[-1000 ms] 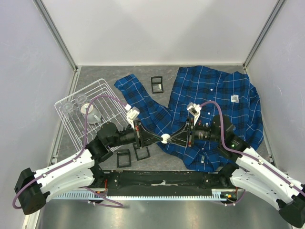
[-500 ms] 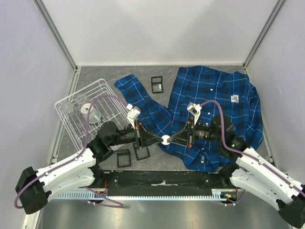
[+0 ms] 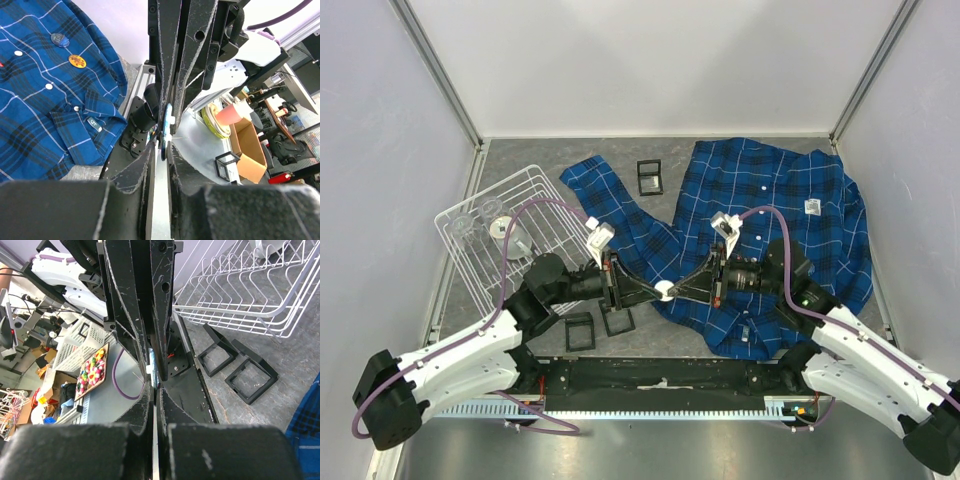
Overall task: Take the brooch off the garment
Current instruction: Close the brooch.
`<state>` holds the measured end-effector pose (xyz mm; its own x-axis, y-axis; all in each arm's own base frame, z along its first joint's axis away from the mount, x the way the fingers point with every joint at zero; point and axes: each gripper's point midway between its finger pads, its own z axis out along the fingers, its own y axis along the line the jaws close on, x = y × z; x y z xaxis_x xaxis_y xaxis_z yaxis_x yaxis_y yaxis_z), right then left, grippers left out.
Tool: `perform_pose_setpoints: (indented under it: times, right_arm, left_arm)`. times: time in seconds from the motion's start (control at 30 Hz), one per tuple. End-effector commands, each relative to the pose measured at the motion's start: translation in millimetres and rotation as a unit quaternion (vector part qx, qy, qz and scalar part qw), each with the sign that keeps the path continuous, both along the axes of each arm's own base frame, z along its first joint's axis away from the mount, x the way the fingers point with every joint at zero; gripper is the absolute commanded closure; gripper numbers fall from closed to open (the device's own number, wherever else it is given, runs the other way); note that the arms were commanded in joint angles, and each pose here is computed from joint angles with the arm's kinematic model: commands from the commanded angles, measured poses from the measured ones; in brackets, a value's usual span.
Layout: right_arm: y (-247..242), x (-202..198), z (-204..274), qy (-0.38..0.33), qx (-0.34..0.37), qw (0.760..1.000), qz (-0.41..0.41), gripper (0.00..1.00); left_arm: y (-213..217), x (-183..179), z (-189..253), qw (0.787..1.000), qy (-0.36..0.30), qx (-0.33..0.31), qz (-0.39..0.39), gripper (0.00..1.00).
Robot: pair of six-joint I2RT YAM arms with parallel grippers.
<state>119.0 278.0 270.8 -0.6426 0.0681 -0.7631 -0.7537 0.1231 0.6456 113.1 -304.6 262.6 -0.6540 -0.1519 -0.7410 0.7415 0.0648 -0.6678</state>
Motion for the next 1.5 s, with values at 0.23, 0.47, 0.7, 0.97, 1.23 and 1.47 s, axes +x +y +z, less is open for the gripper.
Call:
perform_pose_setpoints:
  times: [0.23,0.47,0.7,0.97,1.23,1.47]
  right_arm:
    - [1.3,-5.9,6.8,-0.013,0.014,1.0,0.024,1.0]
    - [2.6,-8.1,7.0,-0.009,0.017,0.999,0.034,1.0]
    - [3.9,-7.3,6.5,0.001,0.017,0.999,0.035,0.94]
    - [0.5,-8.4,-0.7,0.001,0.012,1.0,0.026,0.5]
    - [7.1,5.9,5.9,-0.018,0.022,1.0,0.0,0.42]
    - [13.6,14.6,4.2,-0.014,0.018,1.0,-0.01,0.5]
  left_arm:
    - [2.9,0.5,15.1,1.0,-0.006,-0.023,-0.012,0.72]
    - [0.1,-1.4,16.5,0.999,-0.005,-0.028,-0.025,0.77]
    - [0.7,-1.6,21.3,0.999,-0.011,-0.029,-0.024,0.97]
    - [4.2,16.2,24.5,0.999,0.02,-0.008,0.032,0.98]
    - [-0.6,23.2,11.0,0.996,0.077,0.004,0.042,0.98]
    - [0.2,23.0,14.6,0.996,0.081,-0.003,0.044,0.98]
